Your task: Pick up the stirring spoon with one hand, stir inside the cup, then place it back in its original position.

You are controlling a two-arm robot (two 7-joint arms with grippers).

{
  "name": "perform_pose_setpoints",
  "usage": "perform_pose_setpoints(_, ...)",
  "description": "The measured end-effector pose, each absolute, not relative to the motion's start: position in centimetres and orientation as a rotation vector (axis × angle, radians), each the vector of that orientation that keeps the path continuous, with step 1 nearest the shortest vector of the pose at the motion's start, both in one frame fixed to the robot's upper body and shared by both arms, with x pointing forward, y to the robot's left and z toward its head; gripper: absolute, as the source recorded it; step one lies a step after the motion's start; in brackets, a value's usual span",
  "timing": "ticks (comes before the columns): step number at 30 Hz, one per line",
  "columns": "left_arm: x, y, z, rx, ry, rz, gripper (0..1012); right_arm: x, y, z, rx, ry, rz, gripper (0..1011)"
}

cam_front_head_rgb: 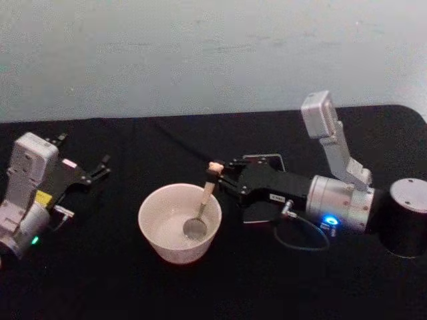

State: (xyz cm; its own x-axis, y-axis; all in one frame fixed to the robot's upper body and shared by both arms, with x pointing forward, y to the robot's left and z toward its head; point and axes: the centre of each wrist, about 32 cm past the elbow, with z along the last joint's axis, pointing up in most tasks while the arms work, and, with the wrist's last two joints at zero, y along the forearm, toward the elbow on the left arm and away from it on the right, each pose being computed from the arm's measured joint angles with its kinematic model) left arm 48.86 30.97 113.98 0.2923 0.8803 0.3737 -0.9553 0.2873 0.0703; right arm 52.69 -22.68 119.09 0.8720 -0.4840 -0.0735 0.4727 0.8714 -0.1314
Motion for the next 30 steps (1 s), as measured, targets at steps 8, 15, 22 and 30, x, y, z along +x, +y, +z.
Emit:
perform_pose_setpoints(8,48.9,31.0,114.0,0.304,-0.285,1.248,1001,51.4,-23.4,119.7,-0.105,0.119,-0.459,214)
perform_pose_setpoints(15,48.9,31.0,114.0,0.304,-0.285,1.248,1001,50.9,-22.9,119.6,-0.110,0.122,-0.427,214)
perform_pose_setpoints(22,48.9,31.0,114.0,0.304,-0.285,1.248,1001,51.2,-21.3,119.6,-0.097,0.117,-0.431,214)
perform_pose_setpoints(30,48.9,31.0,114.0,0.304,-0.285,1.248,1001,52.5,-19.1,119.4,-0.089,0.104,-0.482,214)
